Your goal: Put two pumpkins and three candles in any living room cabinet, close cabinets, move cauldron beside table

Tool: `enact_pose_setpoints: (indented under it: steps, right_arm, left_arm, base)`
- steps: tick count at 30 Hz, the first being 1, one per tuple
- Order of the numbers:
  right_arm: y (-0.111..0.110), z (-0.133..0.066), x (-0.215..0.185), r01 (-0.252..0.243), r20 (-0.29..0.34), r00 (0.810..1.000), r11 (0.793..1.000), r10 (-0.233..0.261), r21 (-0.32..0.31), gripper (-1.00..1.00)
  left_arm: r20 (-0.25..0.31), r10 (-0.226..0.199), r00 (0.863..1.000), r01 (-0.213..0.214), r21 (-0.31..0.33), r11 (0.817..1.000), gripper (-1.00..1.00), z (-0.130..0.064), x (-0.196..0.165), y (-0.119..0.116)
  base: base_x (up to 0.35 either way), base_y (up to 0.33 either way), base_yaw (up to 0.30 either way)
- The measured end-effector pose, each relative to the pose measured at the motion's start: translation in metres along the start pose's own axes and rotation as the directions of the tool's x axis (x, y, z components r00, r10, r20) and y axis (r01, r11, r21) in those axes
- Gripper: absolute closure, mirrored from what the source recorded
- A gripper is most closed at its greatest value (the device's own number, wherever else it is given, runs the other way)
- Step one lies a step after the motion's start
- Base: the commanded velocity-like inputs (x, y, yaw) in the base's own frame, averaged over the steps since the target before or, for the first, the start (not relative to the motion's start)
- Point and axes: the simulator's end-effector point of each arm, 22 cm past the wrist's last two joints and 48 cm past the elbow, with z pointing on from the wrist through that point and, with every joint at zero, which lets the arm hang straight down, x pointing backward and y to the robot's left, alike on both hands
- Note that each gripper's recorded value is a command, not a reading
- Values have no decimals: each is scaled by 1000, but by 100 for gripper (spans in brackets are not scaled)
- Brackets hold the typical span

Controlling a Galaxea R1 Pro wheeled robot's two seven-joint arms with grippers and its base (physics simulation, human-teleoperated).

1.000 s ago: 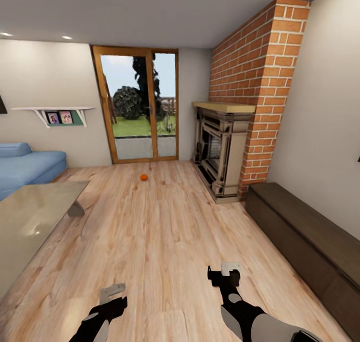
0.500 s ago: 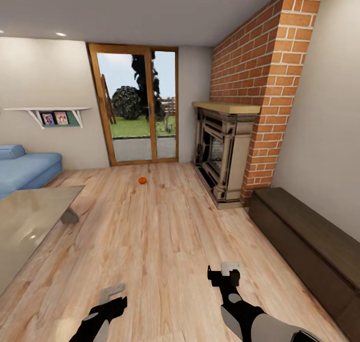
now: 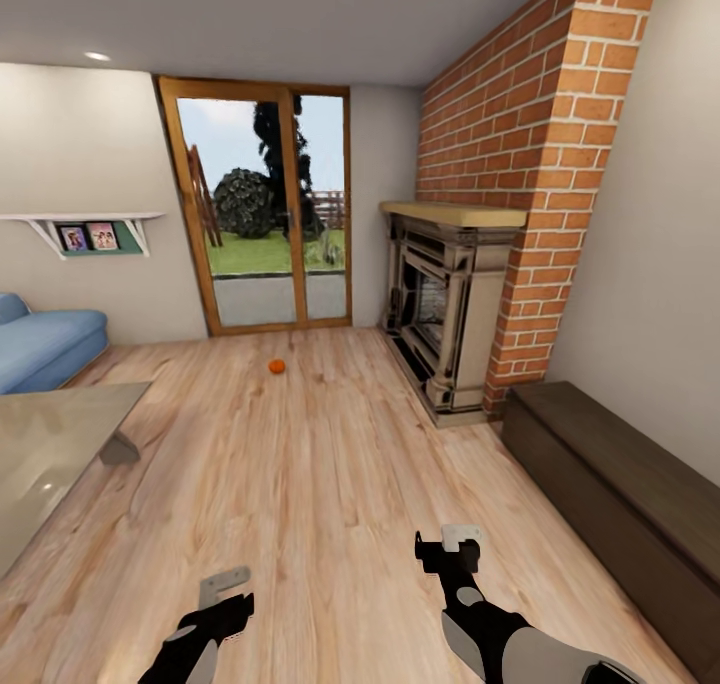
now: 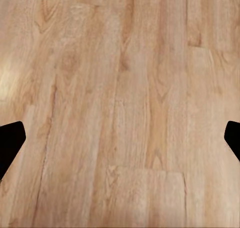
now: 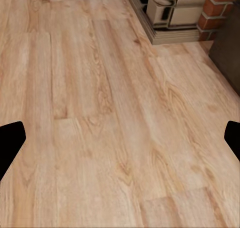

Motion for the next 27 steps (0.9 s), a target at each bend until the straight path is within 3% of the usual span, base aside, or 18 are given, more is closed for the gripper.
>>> enact_pose_setpoints:
  steps: [12, 27]
  right_arm:
    - [0, 0, 0, 0, -2, 1000, 1000, 0, 0, -100]
    - [-1, 0, 1, 2, -2, 1000, 1000, -2, 2, -100]
  left_arm:
    - [-2, 0, 1000, 0, -1, 1000, -100, 0, 0, 1]
    - [-2, 0, 1000, 0, -1, 1000, -100, 0, 0, 0]
  base:
    - [279, 233, 126]
    - [273, 247, 11]
